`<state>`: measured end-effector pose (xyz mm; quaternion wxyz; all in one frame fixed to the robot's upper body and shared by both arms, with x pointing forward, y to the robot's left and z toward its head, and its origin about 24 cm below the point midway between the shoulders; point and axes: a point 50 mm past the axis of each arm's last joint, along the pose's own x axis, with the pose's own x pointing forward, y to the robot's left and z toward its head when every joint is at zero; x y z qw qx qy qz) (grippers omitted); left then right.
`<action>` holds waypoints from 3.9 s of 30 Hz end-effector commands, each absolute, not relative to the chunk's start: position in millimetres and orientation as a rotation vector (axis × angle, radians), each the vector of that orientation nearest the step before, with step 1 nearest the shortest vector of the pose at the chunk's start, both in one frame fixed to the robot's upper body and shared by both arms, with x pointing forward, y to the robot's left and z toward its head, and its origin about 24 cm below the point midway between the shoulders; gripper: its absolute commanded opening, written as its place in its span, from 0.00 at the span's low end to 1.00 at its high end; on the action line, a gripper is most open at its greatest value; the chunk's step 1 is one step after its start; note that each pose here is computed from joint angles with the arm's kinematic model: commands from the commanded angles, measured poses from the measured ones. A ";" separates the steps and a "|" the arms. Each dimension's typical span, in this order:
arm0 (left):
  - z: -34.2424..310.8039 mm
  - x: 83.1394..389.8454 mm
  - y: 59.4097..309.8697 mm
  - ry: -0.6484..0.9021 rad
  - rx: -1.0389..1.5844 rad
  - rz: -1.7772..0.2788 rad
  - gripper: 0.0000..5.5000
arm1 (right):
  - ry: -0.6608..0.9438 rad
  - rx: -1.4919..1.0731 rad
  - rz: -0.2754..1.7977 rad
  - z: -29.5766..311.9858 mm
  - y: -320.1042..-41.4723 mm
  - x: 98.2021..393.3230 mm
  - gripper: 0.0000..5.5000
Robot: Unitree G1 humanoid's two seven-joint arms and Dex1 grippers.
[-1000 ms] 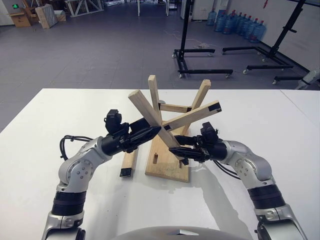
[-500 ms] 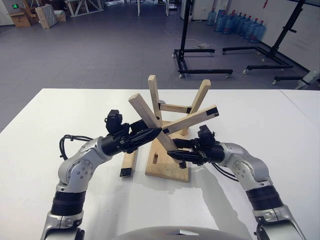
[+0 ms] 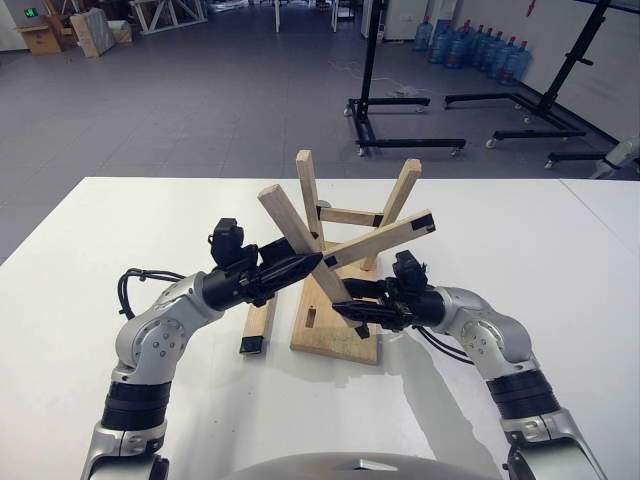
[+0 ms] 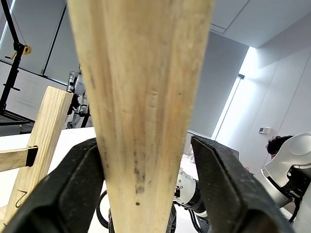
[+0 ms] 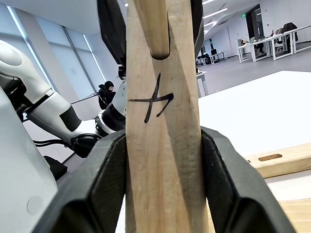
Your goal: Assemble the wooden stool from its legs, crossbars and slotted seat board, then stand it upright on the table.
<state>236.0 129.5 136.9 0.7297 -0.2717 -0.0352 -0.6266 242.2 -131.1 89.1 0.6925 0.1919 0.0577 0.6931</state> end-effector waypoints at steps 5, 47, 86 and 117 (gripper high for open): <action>148.5 233.6 124.3 -0.138 -0.589 -1.446 0.38 | 0.140 0.390 1.497 88.8 -133.7 249.1 0.37; 150.2 272.7 149.7 -0.003 -0.156 -1.556 0.37 | 0.236 0.257 0.997 103.5 -247.0 276.5 0.76; 136.8 300.7 154.4 0.187 0.175 -1.532 0.37 | 0.378 0.182 1.157 80.0 -210.6 258.5 0.76; 42.3 239.5 128.8 0.428 0.020 -1.564 0.37 | 0.702 -0.090 1.202 26.5 -186.4 270.7 0.76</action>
